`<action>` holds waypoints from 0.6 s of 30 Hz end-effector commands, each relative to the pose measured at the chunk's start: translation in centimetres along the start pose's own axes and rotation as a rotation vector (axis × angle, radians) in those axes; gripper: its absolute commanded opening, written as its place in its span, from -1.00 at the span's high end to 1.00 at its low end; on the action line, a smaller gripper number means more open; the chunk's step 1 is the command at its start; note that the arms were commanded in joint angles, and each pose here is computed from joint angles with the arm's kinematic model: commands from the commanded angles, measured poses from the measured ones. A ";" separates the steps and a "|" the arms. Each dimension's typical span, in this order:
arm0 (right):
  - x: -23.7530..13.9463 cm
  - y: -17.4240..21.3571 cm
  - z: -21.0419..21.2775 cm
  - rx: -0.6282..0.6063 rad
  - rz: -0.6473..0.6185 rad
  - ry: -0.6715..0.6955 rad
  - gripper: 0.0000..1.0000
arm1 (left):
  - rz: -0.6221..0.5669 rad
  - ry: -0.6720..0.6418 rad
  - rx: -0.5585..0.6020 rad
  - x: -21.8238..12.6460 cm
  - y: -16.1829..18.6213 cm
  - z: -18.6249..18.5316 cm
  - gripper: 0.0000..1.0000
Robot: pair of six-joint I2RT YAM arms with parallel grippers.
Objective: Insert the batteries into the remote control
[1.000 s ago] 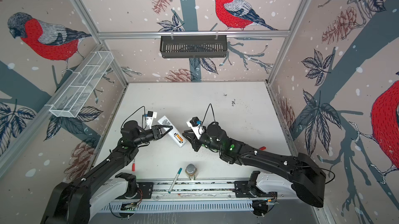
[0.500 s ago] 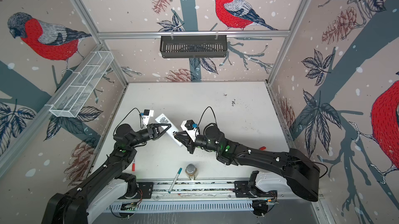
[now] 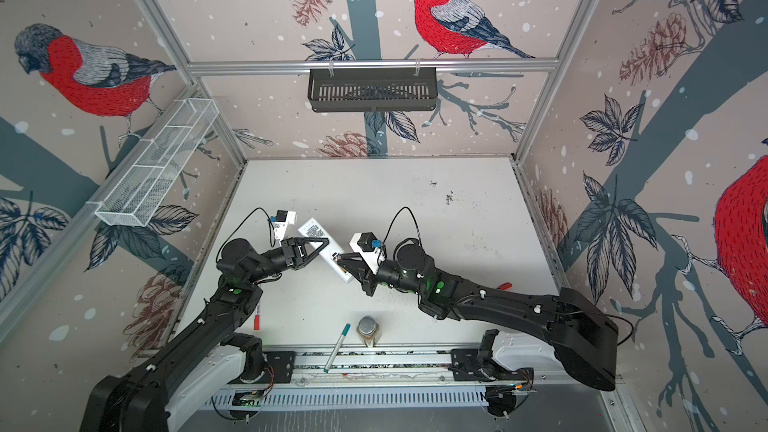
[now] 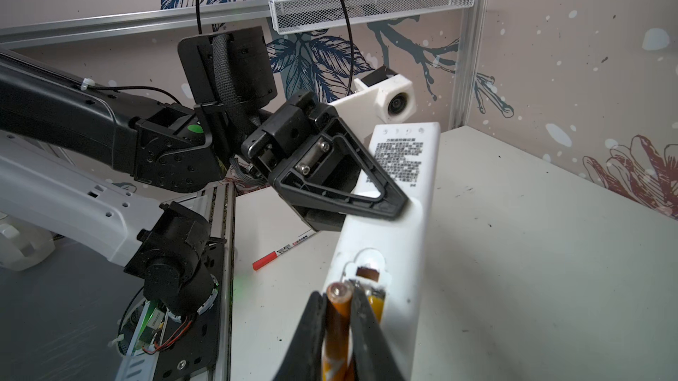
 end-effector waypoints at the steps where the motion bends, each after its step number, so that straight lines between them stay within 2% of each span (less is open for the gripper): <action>1: 0.0 -0.2 -0.1 -0.019 -0.007 0.011 0.66 | 0.023 0.050 0.046 0.0 0.1 -1.2 1.00; 10: 0.3 0.4 -0.1 -0.020 0.032 0.007 0.66 | 0.023 0.055 0.055 0.0 0.1 -1.4 1.00; 18: 0.0 2.0 -0.1 -0.009 0.128 0.030 0.66 | 0.003 0.017 0.089 0.1 -0.2 -1.3 1.00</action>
Point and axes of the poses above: each gripper's point midway between its finger pads, its own x axis out along the fingers, its own z axis along the line the jaws close on, y = z × x, the point moved 8 cm from there along -x, back along the fingers, and after that the axes turned 14 degrees about -x, right-handed, at the moved point
